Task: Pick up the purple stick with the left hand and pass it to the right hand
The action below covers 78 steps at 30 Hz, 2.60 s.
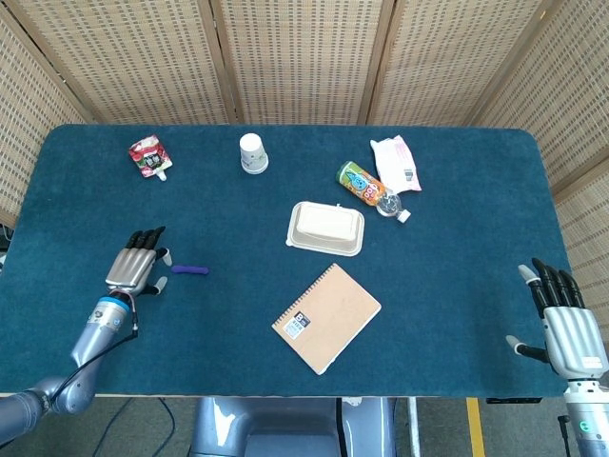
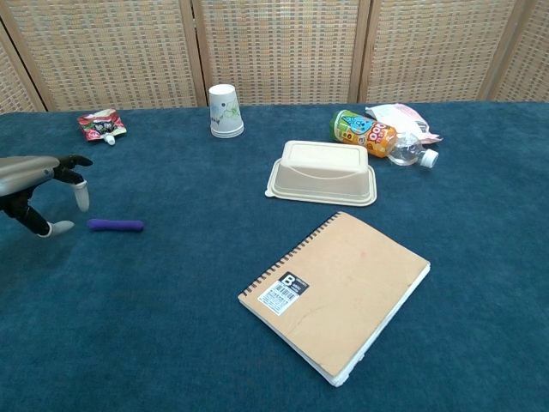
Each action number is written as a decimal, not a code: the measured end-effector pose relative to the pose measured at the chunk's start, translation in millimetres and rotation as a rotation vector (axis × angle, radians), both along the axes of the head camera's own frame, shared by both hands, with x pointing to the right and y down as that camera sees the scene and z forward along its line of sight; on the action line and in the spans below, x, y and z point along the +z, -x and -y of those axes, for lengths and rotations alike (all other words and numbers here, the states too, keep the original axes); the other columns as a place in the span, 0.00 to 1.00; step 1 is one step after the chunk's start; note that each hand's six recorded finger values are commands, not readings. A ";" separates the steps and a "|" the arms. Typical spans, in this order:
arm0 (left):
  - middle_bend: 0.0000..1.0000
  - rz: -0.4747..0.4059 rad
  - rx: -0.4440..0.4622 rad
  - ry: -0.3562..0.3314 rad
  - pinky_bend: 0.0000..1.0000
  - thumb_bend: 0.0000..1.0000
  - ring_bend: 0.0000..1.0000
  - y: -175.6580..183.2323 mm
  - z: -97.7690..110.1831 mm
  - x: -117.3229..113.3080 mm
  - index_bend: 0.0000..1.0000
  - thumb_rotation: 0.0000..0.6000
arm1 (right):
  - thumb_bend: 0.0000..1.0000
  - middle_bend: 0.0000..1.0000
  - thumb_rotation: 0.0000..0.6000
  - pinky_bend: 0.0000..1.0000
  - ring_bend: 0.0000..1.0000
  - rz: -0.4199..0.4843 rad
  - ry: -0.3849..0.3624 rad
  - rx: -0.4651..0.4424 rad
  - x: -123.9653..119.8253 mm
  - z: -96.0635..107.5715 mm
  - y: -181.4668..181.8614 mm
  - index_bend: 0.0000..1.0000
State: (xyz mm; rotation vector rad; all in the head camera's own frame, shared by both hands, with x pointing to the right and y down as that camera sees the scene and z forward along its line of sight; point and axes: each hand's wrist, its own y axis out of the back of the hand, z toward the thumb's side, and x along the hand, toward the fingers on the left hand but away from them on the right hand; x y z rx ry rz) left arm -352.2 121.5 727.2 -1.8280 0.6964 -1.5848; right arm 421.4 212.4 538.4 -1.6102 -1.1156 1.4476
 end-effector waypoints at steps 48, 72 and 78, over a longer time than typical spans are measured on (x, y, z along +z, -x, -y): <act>0.00 0.050 -0.006 0.017 0.00 0.40 0.00 -19.6 5.8 30.5 0.53 1.00 | 0.00 0.00 1.00 0.00 0.00 0.003 0.020 0.009 3.1 2.3 -5.0 0.03; 0.00 0.063 -0.009 0.025 0.00 0.52 0.00 -21.2 4.0 32.0 0.58 1.00 | 0.00 0.00 1.00 0.00 0.00 0.008 0.024 0.009 2.8 2.1 -5.2 0.04; 0.00 0.063 -0.015 0.031 0.00 0.53 0.00 -20.0 3.9 31.9 0.63 1.00 | 0.00 0.00 1.00 0.00 0.00 0.010 0.024 0.010 2.5 2.1 -5.3 0.04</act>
